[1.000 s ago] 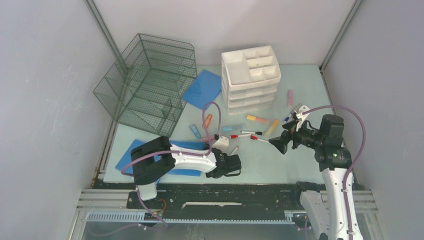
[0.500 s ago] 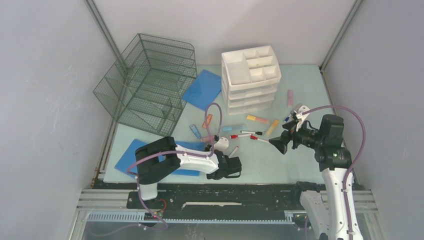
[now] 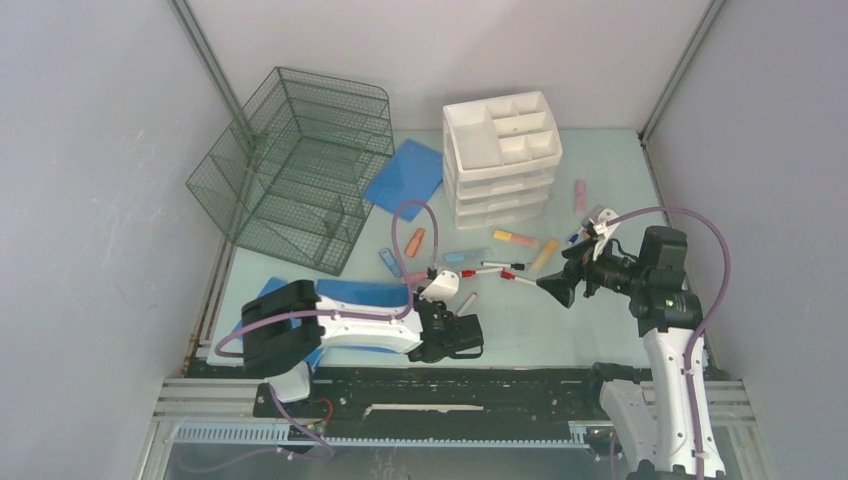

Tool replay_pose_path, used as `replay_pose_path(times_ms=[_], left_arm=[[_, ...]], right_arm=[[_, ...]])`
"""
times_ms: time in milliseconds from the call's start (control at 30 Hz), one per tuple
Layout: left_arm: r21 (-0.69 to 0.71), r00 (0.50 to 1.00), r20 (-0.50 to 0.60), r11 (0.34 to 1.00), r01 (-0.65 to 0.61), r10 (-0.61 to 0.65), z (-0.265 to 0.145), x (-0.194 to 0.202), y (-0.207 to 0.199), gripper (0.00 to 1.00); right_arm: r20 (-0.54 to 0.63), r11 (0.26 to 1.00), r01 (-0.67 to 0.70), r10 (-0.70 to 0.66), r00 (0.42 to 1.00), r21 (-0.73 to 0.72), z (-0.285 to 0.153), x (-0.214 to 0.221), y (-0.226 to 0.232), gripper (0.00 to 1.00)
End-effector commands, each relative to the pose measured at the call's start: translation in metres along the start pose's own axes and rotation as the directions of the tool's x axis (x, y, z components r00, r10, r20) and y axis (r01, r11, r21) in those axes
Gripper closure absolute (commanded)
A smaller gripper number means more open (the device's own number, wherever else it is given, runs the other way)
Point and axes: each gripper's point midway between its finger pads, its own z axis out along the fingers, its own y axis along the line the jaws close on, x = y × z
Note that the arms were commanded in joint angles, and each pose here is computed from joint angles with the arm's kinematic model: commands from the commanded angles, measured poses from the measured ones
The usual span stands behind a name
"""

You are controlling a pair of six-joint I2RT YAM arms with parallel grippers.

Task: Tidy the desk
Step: Pick up the folder from the corner of the board.

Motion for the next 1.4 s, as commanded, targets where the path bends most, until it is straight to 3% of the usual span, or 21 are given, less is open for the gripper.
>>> replay_pose_path(times_ms=[0,333,633,1000,1200,1367], left_arm=[[0.067,0.986,0.093,0.989,0.132,-0.138,-0.018,-0.031,-0.001,1.0],[0.157,0.97,0.147,0.973,0.171,-0.194,-0.041,-0.062,0.008,1.0],[0.21,0.955,0.196,0.961,0.182,-0.224,-0.054,-0.08,0.021,1.0],[0.338,0.948,0.189,0.924,0.181,-0.255,-0.062,-0.078,0.03,0.99],[0.409,0.947,0.1,0.881,0.24,-0.304,-0.054,-0.068,0.027,0.76],[0.444,0.942,0.058,0.854,0.271,-0.329,-0.056,-0.064,0.03,0.48]], right_arm=[[0.022,0.997,-0.01,0.012,1.0,-0.079,0.003,-0.003,0.011,0.0],[0.037,0.964,0.074,-0.066,0.997,-0.256,0.011,-0.008,0.041,0.0],[0.102,0.854,0.236,-0.213,0.972,-0.464,0.014,-0.017,0.071,0.0],[0.035,0.843,0.176,-0.185,0.982,-0.508,0.031,0.003,0.061,0.0],[0.019,0.864,0.128,-0.137,0.99,-0.488,0.035,0.015,0.048,0.0],[0.017,0.893,0.134,-0.141,0.99,-0.43,0.036,0.022,0.042,0.0]])
